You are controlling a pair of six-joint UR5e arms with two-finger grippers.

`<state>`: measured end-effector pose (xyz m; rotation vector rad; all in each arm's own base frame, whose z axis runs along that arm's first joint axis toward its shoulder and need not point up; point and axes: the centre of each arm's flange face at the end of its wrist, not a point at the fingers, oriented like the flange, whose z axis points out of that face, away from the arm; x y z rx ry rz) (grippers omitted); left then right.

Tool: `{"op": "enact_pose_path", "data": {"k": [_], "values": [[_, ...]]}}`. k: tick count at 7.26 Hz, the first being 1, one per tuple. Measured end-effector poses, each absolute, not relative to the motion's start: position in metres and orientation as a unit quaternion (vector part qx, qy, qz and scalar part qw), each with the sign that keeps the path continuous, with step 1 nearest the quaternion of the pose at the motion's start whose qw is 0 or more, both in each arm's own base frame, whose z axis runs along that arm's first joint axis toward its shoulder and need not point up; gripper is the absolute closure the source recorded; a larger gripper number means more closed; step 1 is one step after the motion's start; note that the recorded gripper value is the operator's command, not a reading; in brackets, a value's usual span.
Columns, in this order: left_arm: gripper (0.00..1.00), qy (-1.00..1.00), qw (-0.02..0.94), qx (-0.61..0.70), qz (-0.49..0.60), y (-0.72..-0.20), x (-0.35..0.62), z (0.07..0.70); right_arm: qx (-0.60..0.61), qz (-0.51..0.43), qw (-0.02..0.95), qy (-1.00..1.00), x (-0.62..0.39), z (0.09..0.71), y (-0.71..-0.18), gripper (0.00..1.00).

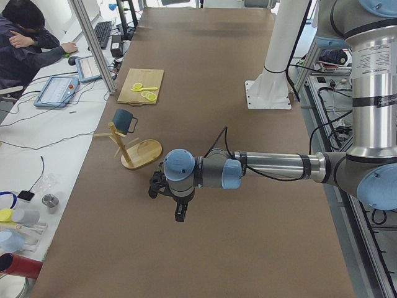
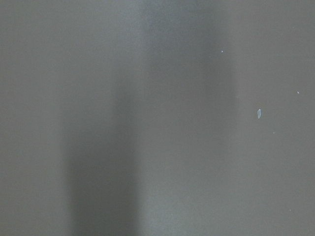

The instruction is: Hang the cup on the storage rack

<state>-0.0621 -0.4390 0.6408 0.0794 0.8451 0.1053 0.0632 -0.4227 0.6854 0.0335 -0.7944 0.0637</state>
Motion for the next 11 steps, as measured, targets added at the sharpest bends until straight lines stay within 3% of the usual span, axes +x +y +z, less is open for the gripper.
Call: {"op": "enact_pose_path", "data": {"k": [11], "values": [[0.01, 0.409, 0.91, 0.033, 0.048, -0.434, -0.062, 0.646, 0.069, 0.01, 0.923, -0.379, 0.064, 0.705, -0.386, 0.0]]}}
